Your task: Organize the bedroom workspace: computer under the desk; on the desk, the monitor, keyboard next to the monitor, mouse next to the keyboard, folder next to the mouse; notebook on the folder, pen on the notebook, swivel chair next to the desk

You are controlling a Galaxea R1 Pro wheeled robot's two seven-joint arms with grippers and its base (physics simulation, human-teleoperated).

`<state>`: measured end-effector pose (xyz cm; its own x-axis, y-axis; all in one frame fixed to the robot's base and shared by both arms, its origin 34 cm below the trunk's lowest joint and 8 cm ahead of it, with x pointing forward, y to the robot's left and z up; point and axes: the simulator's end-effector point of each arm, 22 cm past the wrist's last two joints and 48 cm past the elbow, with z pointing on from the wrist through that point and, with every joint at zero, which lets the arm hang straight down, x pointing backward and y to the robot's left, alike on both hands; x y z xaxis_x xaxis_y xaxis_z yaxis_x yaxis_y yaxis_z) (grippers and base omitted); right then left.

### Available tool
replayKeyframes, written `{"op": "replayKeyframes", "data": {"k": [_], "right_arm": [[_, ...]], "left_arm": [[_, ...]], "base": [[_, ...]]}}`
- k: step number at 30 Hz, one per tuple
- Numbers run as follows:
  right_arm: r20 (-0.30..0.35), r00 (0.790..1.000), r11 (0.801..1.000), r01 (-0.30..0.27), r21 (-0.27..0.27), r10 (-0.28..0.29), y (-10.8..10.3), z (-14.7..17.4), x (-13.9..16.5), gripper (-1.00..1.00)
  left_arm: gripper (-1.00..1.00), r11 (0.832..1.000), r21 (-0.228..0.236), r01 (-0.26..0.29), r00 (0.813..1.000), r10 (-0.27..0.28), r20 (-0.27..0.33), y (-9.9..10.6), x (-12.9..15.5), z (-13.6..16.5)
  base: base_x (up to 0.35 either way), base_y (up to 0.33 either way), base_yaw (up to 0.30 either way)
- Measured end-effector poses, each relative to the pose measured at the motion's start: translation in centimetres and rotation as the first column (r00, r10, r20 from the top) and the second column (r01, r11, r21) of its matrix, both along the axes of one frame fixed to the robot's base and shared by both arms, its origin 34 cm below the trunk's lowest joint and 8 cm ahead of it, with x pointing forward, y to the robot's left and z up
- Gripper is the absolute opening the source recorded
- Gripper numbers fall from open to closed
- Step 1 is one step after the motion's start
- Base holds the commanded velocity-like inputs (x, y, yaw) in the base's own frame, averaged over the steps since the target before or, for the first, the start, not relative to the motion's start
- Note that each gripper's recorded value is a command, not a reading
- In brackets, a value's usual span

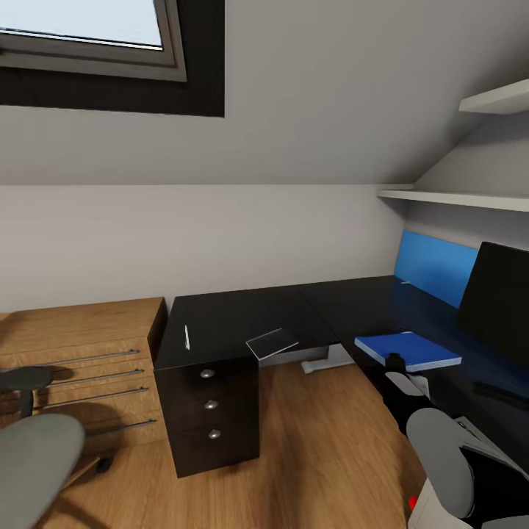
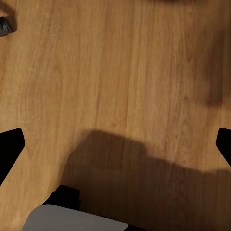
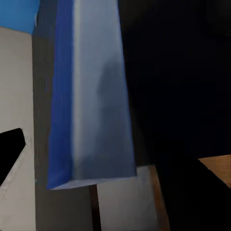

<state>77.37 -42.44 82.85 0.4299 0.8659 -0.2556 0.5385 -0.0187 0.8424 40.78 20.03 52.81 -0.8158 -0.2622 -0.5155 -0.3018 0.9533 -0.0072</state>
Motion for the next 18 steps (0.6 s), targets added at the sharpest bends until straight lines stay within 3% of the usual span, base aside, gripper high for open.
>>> {"op": "replayKeyframes", "data": {"k": [18], "right_arm": [[0.001,1.0,1.0,0.0,-0.001,0.0,-0.01,0.02,0.01,1.0]], "left_arm": [[1.0,1.0,0.0,0.0,1.0,0.0,0.0,-0.01,0.0,0.0]], "base": [[0.0,0.0,0.0]]}}
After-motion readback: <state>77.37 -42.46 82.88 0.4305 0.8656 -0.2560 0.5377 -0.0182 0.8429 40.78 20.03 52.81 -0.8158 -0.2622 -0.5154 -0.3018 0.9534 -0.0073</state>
